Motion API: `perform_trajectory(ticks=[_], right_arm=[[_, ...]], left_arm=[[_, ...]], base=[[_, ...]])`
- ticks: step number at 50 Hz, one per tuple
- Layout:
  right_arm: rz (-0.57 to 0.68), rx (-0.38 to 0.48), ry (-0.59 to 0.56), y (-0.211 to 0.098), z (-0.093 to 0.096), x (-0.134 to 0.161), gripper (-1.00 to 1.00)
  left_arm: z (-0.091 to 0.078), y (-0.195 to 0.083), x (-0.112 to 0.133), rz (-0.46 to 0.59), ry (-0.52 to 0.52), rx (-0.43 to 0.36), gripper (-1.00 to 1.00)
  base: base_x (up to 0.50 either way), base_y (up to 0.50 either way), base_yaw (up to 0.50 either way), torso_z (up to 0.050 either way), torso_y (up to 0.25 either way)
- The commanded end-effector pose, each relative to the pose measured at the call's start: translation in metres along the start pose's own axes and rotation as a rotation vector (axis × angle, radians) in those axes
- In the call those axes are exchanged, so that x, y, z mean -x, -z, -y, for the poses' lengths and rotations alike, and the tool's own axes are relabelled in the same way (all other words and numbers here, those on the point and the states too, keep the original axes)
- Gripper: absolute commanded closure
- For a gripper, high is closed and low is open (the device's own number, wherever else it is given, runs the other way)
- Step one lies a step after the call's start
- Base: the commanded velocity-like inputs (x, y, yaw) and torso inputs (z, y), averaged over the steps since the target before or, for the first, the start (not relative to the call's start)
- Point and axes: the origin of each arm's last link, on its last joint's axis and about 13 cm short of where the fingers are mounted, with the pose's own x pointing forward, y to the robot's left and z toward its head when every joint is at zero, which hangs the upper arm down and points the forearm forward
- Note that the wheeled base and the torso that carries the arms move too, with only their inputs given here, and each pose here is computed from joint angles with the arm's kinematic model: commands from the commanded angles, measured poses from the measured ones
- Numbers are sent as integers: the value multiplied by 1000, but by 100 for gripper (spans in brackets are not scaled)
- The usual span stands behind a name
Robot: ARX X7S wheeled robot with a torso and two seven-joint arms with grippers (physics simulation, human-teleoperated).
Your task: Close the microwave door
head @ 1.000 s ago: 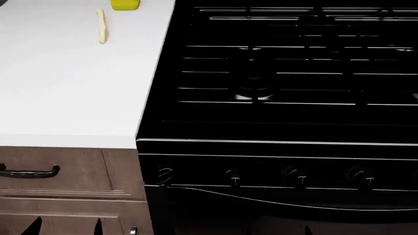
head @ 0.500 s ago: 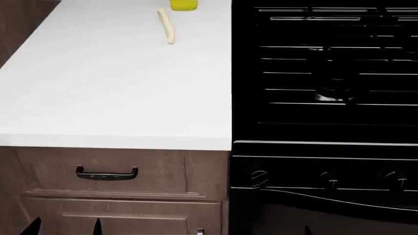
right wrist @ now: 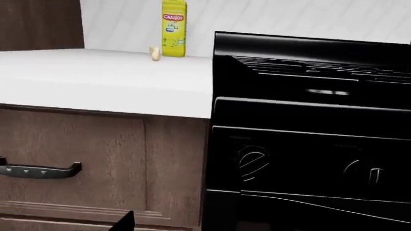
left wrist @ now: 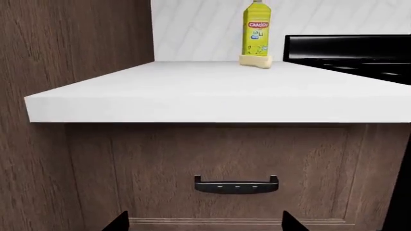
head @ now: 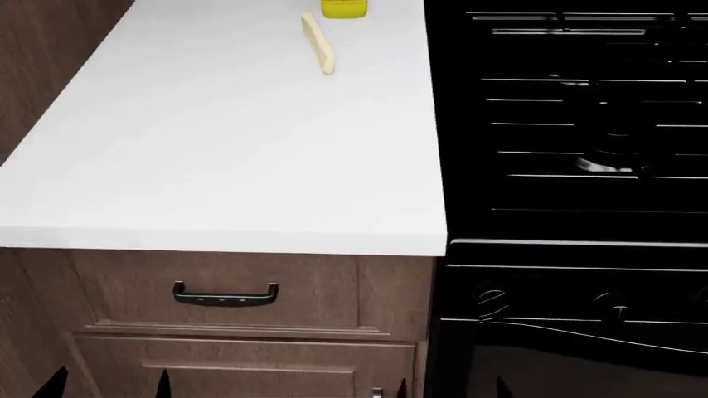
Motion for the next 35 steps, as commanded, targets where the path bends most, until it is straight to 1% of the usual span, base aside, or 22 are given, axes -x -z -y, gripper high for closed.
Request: perform_trajectory(ticks=[1,2,3,4,6,7,8,10,12,14,15,17,19,21,23,24,26,27,29,30,31,35], right_arm=[[43,58,-88,-5,-6,0,-100],[49,60,-92,-6,-6,0,-100],[81,85,-99,-9,-7,1,-100],[97,89,-104,-10,-7,1,-100],[168,106,-88,-19,-6,3,-100],[177,108,-79,-20,-5,3,-100],[209,116,-71,-24,-5,4,-100],[272,165,-76,-32,-7,6,-100],[346,209,-95,-47,-10,8,-100],[396,211,-87,-59,-11,11,-100],[445,221,-86,-70,-11,13,-100],[518,262,-74,-87,-10,17,-100],[593,306,-78,-110,-10,23,-100],[649,329,-85,-126,-10,26,-100],[744,353,-107,-153,-12,27,-100],[784,363,-117,-165,-13,26,-100],[830,381,-115,-179,-13,25,-100],[864,388,-109,-188,-13,25,-100],[887,401,-110,-198,-14,24,-100],[889,399,-113,-200,-14,24,-100],[896,397,-105,-202,-14,24,-100],[897,371,-93,-201,-13,24,-100]], left_arm=[[0,-4,0,31,4,-22,-100],[0,-6,0,49,-1,-43,-100],[-1,-11,0,87,-7,-34,-100],[-2,-14,1,114,-10,-60,-100],[-6,-33,7,223,-20,-114,-100],[-9,-36,11,239,-30,-114,-100],[-11,-42,14,276,-37,-145,-100],[-12,-56,17,351,-39,-181,-100],[-14,-76,24,444,-42,-229,-100],[-19,-99,34,500,-66,-306,-100],[-23,-119,45,569,-82,-345,-100],[-28,-142,61,615,-116,-426,-100],[-28,-160,71,660,-131,-469,-100],[-25,-171,69,712,-120,-469,-100],[-19,-188,61,784,-81,-501,-100],[-18,-193,57,789,-68,-533,-100],[-21,-199,55,833,-89,-561,-100],[-25,-207,52,855,-126,-615,-100],[-29,-224,46,926,-146,-651,-100],[-29,-225,45,925,-142,-654,-100],[-32,-226,46,934,-178,-654,-100],[-34,-218,51,925,-168,-634,-100]], base=[[0,0,0,0,0],[0,0,0,0,0],[0,0,0,0,0],[0,0,0,0,0],[0,0,0,0,0],[0,0,0,0,0],[0,0,0,0,0],[0,0,0,0,0],[0,0,0,0,0],[0,0,0,0,0],[0,0,0,0,0],[0,0,0,0,0],[0,0,0,0,0],[0,0,0,0,0],[0,0,0,0,0],[0,0,0,0,0],[0,0,0,0,0],[0,0,0,0,0],[0,0,0,0,0],[0,0,0,0,0],[0,0,0,0,0],[0,0,0,0,0]])
